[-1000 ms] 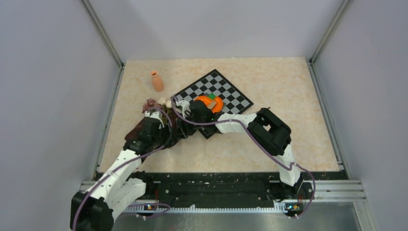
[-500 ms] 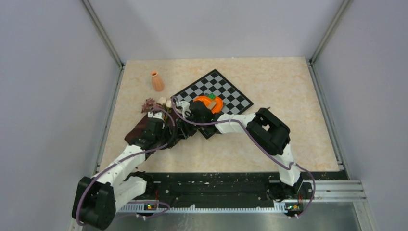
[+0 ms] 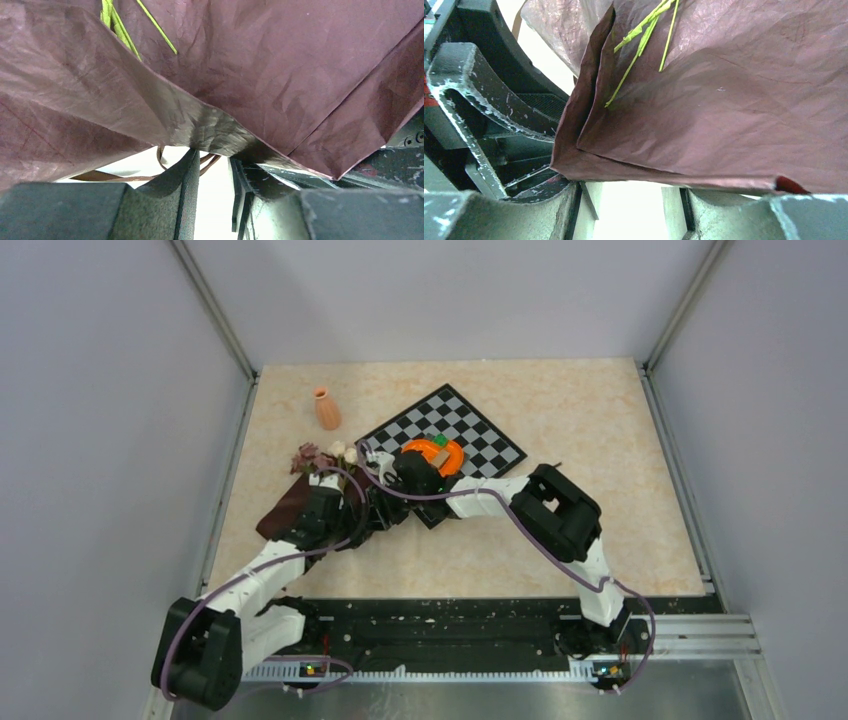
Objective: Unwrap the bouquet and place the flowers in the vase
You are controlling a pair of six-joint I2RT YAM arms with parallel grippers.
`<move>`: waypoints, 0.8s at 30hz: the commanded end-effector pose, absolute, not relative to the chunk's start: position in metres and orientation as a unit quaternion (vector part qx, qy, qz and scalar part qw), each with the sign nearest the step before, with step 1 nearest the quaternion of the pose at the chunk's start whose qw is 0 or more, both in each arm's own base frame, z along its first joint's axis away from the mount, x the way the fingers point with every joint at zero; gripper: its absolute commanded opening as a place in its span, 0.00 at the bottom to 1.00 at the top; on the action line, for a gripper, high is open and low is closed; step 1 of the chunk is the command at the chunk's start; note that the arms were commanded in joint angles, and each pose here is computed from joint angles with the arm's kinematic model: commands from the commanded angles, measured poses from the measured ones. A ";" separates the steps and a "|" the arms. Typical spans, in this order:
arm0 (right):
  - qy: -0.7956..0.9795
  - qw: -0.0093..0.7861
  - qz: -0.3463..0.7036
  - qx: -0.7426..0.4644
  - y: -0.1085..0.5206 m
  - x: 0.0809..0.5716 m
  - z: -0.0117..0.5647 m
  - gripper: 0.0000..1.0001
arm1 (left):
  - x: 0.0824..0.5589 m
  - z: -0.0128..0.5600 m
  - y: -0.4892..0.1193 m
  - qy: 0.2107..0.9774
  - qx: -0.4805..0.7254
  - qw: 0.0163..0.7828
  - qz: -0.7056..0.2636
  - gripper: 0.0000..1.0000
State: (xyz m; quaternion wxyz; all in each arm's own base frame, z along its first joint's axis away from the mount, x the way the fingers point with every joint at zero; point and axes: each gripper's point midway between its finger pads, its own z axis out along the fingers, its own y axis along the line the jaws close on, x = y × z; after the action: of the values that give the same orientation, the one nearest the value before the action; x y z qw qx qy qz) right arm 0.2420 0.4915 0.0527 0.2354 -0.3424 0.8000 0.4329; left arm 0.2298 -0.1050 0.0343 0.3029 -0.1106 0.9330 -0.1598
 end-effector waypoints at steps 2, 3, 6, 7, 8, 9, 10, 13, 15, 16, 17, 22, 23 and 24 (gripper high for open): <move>0.785 0.237 0.457 -0.346 0.509 0.235 0.060 0.44 | 0.238 0.036 -0.111 0.925 -0.103 0.320 -0.175 0.31; 0.786 0.235 0.456 -0.345 0.509 0.234 0.059 0.44 | 0.238 0.035 -0.111 0.926 -0.103 0.320 -0.175 0.31; 0.788 0.232 0.455 -0.343 0.509 0.233 0.056 0.44 | 0.237 0.034 -0.112 0.926 -0.102 0.317 -0.177 0.30; 0.790 0.231 0.454 -0.341 0.509 0.233 0.054 0.43 | 0.237 0.034 -0.113 0.926 -0.101 0.316 -0.179 0.30; 0.790 0.229 0.455 -0.340 0.509 0.233 0.053 0.43 | 0.237 0.033 -0.113 0.927 -0.101 0.314 -0.179 0.30; 0.792 0.227 0.454 -0.340 0.509 0.232 0.051 0.42 | 0.237 0.033 -0.114 0.927 -0.100 0.314 -0.181 0.30; 0.793 0.227 0.453 -0.338 0.509 0.233 0.050 0.42 | 0.236 0.032 -0.114 0.927 -0.099 0.313 -0.182 0.30; 0.795 0.227 0.452 -0.336 0.509 0.233 0.049 0.41 | 0.236 0.032 -0.117 0.926 -0.096 0.311 -0.190 0.28; 0.797 0.228 0.449 -0.334 0.509 0.233 0.048 0.41 | 0.236 0.033 -0.119 0.925 -0.093 0.311 -0.195 0.26; 0.799 0.230 0.445 -0.332 0.508 0.235 0.047 0.40 | 0.237 0.033 -0.120 0.925 -0.092 0.311 -0.197 0.24; 0.800 0.231 0.442 -0.333 0.508 0.234 0.045 0.39 | 0.237 0.033 -0.121 0.925 -0.091 0.310 -0.198 0.23; 0.815 0.247 0.400 -0.337 0.504 0.236 0.032 0.37 | 0.237 0.033 -0.123 0.925 -0.088 0.310 -0.203 0.21; 0.818 0.252 0.390 -0.340 0.504 0.237 0.030 0.37 | 0.237 0.033 -0.123 0.925 -0.086 0.310 -0.204 0.20; 0.819 0.256 0.380 -0.346 0.504 0.236 0.027 0.37 | 0.237 0.033 -0.123 0.925 -0.086 0.310 -0.204 0.18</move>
State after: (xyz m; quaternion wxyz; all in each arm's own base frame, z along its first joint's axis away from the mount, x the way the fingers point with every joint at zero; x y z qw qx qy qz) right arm 0.2358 0.4921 0.0322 0.2230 -0.3279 0.8201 0.4125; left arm 0.2303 -0.1086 0.0241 0.2953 -0.1055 0.9349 -0.1662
